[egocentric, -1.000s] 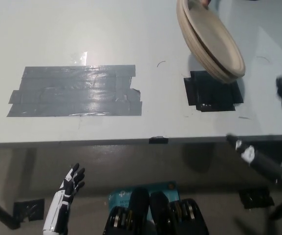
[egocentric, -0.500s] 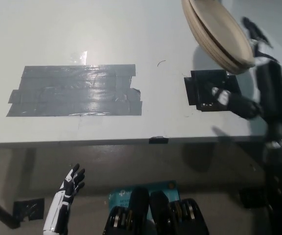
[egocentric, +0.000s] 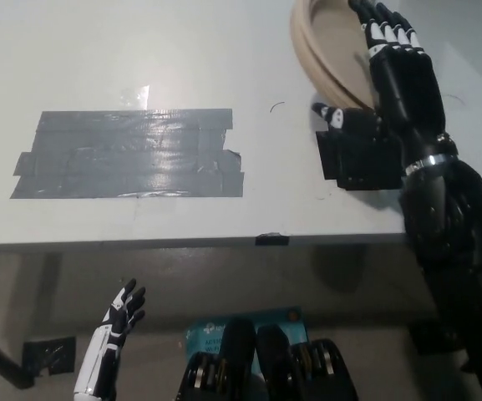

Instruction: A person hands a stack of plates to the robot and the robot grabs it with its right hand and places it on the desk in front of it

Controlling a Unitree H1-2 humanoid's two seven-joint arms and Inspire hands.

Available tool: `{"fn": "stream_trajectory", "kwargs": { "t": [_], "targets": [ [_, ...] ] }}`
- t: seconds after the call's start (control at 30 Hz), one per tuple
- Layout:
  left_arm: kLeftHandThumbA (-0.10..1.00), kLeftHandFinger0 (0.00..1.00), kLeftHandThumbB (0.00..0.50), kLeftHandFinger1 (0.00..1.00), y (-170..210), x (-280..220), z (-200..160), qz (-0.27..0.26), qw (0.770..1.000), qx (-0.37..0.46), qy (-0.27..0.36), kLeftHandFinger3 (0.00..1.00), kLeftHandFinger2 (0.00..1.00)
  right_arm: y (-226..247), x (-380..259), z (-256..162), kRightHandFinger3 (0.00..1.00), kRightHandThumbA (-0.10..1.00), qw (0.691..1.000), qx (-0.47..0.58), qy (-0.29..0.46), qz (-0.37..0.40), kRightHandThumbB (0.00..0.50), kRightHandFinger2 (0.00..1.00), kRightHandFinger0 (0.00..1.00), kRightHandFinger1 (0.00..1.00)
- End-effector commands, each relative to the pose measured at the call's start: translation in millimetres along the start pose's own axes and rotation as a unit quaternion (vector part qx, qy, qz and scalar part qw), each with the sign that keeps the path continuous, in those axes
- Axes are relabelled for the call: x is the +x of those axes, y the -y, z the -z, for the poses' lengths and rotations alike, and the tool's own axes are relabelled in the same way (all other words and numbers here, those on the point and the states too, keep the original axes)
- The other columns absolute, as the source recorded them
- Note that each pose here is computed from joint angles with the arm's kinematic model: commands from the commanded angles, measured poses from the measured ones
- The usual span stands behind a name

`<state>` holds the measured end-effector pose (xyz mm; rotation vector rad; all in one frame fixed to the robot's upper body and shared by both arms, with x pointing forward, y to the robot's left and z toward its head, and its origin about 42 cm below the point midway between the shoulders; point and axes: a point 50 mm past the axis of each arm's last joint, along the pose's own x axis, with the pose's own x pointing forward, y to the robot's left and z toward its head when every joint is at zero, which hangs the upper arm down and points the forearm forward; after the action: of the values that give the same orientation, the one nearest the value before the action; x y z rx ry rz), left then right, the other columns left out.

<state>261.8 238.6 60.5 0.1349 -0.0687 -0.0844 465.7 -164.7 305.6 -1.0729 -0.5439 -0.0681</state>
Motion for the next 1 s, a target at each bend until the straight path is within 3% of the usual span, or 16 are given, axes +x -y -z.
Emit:
{"fn": "stream_trajectory", "kwargs": {
  "t": [0.0, 0.17, 0.27, 0.37, 0.63, 0.9, 0.97],
  "targets": [
    [1.0, 1.0, 0.244, 1.0, 0, 3, -9, 0.0, 1.0, 0.009, 0.024, 1.0, 1.0, 25, 33, -5, 1.0, 0.85, 0.997, -0.054, 0.003, 0.061, 0.5, 1.0, 1.0, 1.0],
    [1.0, 1.0, 0.238, 1.0, 0, 6, -10, 0.001, 1.0, 0.008, 0.028, 1.0, 1.0, 15, 35, 5, 1.0, 0.73, 0.996, -0.072, -0.018, 0.056, 0.5, 1.0, 1.0, 1.0],
    [1.0, 1.0, 0.245, 1.0, -1, 6, -10, 0.002, 1.0, 0.006, 0.028, 1.0, 1.0, 2, 30, 9, 1.0, 0.71, 0.996, -0.076, -0.02, 0.042, 0.5, 1.0, 1.0, 1.0],
    [1.0, 1.0, 0.248, 1.0, -1, 6, -10, 0.001, 1.0, 0.006, 0.027, 1.0, 1.0, -11, 27, 11, 1.0, 0.8, 0.997, -0.08, -0.023, 0.005, 0.5, 1.0, 1.0, 1.0],
    [1.0, 1.0, 0.233, 1.0, 0, 7, -11, -0.002, 1.0, 0.004, 0.028, 1.0, 1.0, -16, 15, -8, 1.0, 0.9, 0.997, -0.044, 0.007, -0.065, 0.5, 1.0, 1.0, 1.0],
    [1.0, 1.0, 0.217, 1.0, -1, 11, -13, -0.002, 0.999, 0.005, 0.032, 1.0, 1.0, 3, 14, -30, 1.0, 0.93, 0.995, 0.005, 0.048, -0.09, 0.5, 1.0, 1.0, 1.0],
    [1.0, 1.0, 0.214, 1.0, -1, 11, -13, -0.001, 0.999, 0.003, 0.033, 1.0, 1.0, 5, 15, -32, 1.0, 0.88, 0.995, -0.004, 0.049, -0.09, 0.5, 1.0, 1.0, 1.0]
  ]
}}
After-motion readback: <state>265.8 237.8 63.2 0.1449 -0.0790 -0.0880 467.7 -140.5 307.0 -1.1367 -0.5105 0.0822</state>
